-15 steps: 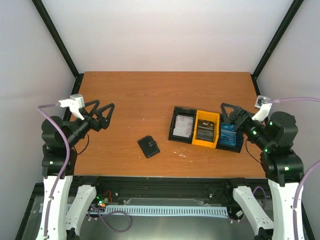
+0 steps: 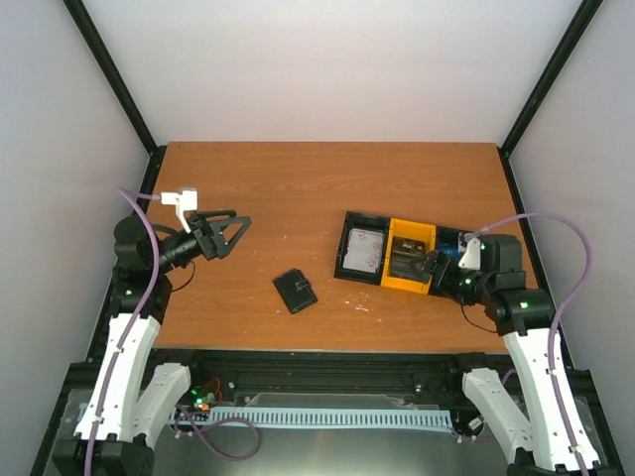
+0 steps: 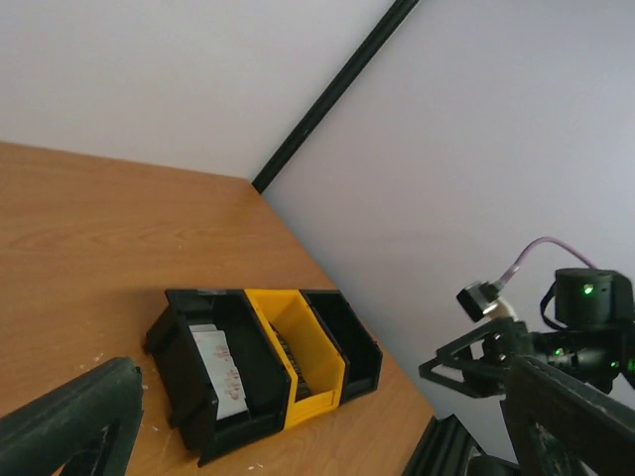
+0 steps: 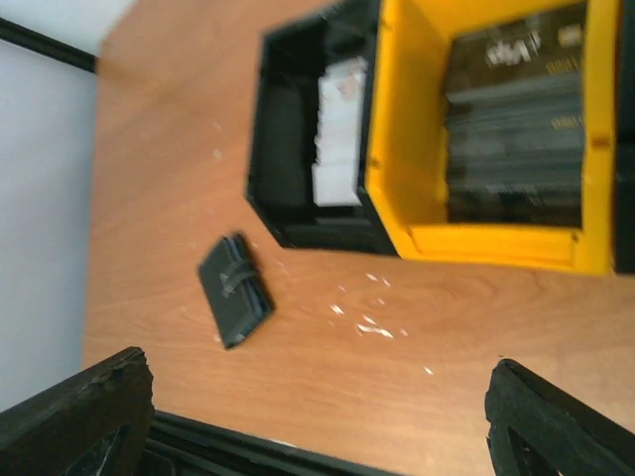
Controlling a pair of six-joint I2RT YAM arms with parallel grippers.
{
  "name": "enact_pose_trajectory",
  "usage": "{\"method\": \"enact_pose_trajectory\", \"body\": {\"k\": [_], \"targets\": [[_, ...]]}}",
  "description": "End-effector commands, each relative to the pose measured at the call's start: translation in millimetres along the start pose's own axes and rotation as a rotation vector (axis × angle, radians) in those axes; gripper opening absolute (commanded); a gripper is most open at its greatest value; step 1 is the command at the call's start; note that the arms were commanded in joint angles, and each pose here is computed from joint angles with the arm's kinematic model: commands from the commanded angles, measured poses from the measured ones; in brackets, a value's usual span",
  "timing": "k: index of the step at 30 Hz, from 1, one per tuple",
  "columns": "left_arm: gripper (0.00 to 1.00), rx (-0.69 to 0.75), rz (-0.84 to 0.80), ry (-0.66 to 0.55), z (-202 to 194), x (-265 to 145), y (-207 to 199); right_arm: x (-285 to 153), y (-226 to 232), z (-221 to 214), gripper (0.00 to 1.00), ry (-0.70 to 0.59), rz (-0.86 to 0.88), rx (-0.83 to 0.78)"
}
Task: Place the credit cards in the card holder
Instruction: Adjust the storage box at the center of the board.
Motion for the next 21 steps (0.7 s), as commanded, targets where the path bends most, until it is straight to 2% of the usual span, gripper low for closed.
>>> {"method": "enact_pose_trajectory", "body": {"k": [1, 7, 12, 17, 21], "targets": [[1.0, -0.024, -0.036, 0.016, 1, 3, 0, 14, -23, -22, 0.89, 0.091, -0.14, 0.013], [1.0, -0.139, 0.046, 0.025, -6, 13, 29, 53, -32, -53, 0.79, 0.23, -0.331, -0.052], [1.0, -0.208, 0.131, 0.032, -11, 30, 48, 97, -10, -73, 0.79, 0.302, -0.487, -0.171], [1.0, -0.309, 0.314, 0.104, -39, 50, 67, 145, 4, -80, 0.8, 0.331, -0.522, -0.216], [1.0, -0.394, 0.426, 0.169, -67, 56, 82, 173, 15, -68, 0.8, 0.288, -0.543, -0.254]]}}
Point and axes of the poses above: each gripper's point midway between its finger pads, its own x axis out along the fingers, its own y axis along the line the jaws close on, z = x × y, the point moved 7 cm from there along -x, back along the fingers, and after that the axes turned 5 degrees about -x, right-handed, at the moved point
